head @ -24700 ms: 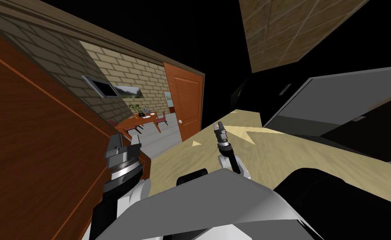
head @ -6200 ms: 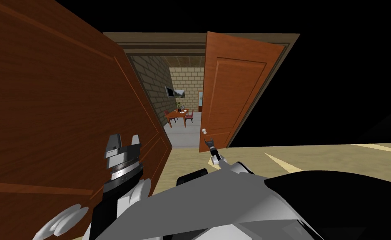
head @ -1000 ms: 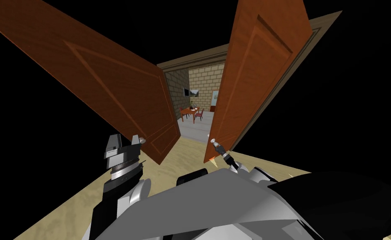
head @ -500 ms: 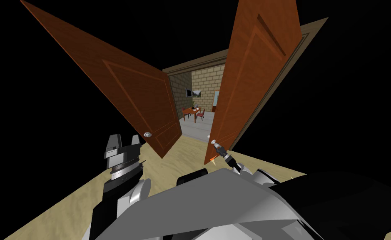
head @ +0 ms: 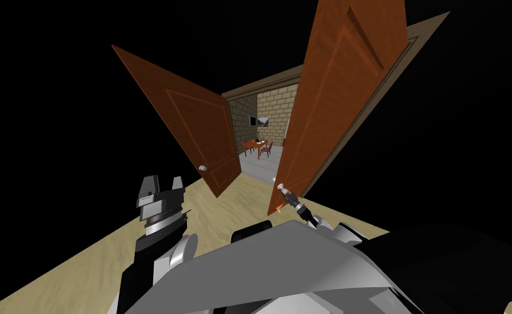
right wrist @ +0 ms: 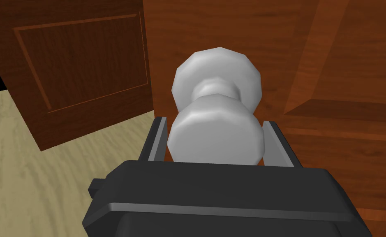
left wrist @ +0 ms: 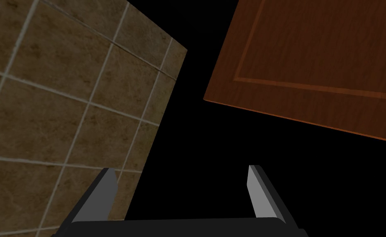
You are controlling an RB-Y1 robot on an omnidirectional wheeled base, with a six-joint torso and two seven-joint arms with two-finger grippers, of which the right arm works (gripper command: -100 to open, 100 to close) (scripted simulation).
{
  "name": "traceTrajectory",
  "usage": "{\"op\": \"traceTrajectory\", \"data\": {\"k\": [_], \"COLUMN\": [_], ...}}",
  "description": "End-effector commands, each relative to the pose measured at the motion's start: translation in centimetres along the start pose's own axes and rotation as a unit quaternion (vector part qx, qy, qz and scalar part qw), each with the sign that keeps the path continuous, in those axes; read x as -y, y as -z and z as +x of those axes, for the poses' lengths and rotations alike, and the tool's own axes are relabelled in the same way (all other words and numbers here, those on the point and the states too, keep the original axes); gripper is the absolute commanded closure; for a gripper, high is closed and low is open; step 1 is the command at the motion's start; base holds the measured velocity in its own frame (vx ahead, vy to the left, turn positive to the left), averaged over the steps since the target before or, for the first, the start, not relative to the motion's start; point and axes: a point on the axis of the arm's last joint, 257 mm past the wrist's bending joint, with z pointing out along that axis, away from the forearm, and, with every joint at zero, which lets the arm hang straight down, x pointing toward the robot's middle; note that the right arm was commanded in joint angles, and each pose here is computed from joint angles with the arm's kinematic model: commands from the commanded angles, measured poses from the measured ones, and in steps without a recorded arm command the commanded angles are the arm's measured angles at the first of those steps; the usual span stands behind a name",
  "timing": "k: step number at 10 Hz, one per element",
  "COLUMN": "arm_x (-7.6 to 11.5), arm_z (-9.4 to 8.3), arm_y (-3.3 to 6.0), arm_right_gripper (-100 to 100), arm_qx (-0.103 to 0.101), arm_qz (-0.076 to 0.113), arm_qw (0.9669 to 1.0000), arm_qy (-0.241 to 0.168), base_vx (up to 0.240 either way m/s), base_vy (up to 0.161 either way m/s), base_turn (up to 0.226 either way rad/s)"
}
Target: Pull the door open
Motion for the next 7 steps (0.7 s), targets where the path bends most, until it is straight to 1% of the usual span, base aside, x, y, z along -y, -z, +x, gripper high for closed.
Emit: {"op": "traceTrajectory", "data": {"k": [1, 3, 5, 6, 7], "arm_x": [-0.02, -0.08, -0.13, 0.01, 0.00], "arm_z": [-0.03, 0.02, 0.07, 0.02, -0.03], "arm_y": [0.56, 0.96, 1.34, 1.15, 1.33], "arm_right_gripper": [100, 100, 100, 100, 100], "arm_qx": [0.000, 0.000, -0.001, 0.000, 0.001], "arm_qz": [0.003, 0.005, 0.006, 0.007, 0.007], "arm_qw": [1.0000, 1.0000, 1.0000, 1.0000, 1.0000], "arm_qy": [0.000, 0.000, 0.000, 0.000, 0.000], "base_vx": [-0.204, -0.170, -0.162, -0.078, -0.133], "base_vy": [-0.098, -0.093, -0.065, -0.027, -0.049], "base_turn": [0.185, 0.118, 0.115, 0.024, 0.167]}}
